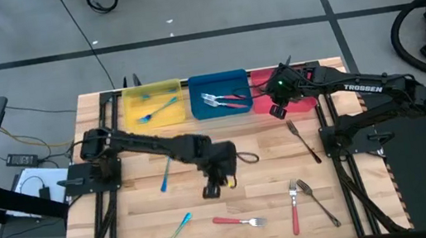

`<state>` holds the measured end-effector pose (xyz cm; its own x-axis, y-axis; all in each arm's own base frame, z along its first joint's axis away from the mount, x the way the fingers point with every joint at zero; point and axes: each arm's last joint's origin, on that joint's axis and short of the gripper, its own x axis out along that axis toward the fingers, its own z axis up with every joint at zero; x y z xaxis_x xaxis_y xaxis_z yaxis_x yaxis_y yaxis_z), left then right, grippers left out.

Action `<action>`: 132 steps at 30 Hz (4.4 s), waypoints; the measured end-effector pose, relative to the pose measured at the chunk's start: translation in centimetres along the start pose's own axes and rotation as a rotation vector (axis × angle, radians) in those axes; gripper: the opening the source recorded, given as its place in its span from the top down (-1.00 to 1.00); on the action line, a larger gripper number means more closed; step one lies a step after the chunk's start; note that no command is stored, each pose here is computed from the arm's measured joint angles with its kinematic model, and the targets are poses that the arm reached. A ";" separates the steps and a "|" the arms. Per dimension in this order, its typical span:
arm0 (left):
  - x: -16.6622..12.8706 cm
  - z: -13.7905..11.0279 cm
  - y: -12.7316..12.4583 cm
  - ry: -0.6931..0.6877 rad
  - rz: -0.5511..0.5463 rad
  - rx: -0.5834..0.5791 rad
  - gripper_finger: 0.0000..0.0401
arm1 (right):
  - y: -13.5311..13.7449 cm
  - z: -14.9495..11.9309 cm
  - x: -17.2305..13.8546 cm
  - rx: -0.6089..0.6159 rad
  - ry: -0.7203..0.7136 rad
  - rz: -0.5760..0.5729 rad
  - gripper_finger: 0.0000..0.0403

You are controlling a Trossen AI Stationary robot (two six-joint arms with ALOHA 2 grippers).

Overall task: Sort silverware by color (type)
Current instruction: Put the pink fork into the blue bin

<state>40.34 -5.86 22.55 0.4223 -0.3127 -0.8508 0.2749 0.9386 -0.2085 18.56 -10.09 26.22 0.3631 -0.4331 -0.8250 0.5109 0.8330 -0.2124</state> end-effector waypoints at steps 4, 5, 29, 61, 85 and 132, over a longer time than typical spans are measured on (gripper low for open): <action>1.2 0.4 -2.6 -0.028 -0.020 0.035 0.50 | 0.0 0.0 0.0 0.000 0.001 0.000 0.51; 1.6 0.6 -3.1 -0.047 -0.028 0.052 0.50 | 0.0 0.0 0.0 0.000 0.000 0.000 0.51; 8.9 1.2 -7.9 -0.185 -0.031 -0.034 0.50 | 0.0 0.1 0.0 0.003 -0.014 -0.003 0.51; 13.2 -0.6 -9.8 -0.138 0.001 -0.174 0.38 | 0.0 0.4 0.0 0.011 -0.038 0.011 0.51; 14.1 -1.5 -7.9 -0.052 0.115 -0.269 0.48 | 0.0 0.3 0.0 0.024 -0.037 0.017 0.51; 6.9 -0.1 4.7 0.234 0.148 -0.063 0.98 | 0.1 -0.1 0.0 0.016 0.004 0.012 0.51</action>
<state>44.47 -3.63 15.70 0.2413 -0.1363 -0.9608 0.1679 0.9810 -0.0970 18.55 -10.03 26.19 0.3661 -0.4212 -0.8298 0.5190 0.8326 -0.1936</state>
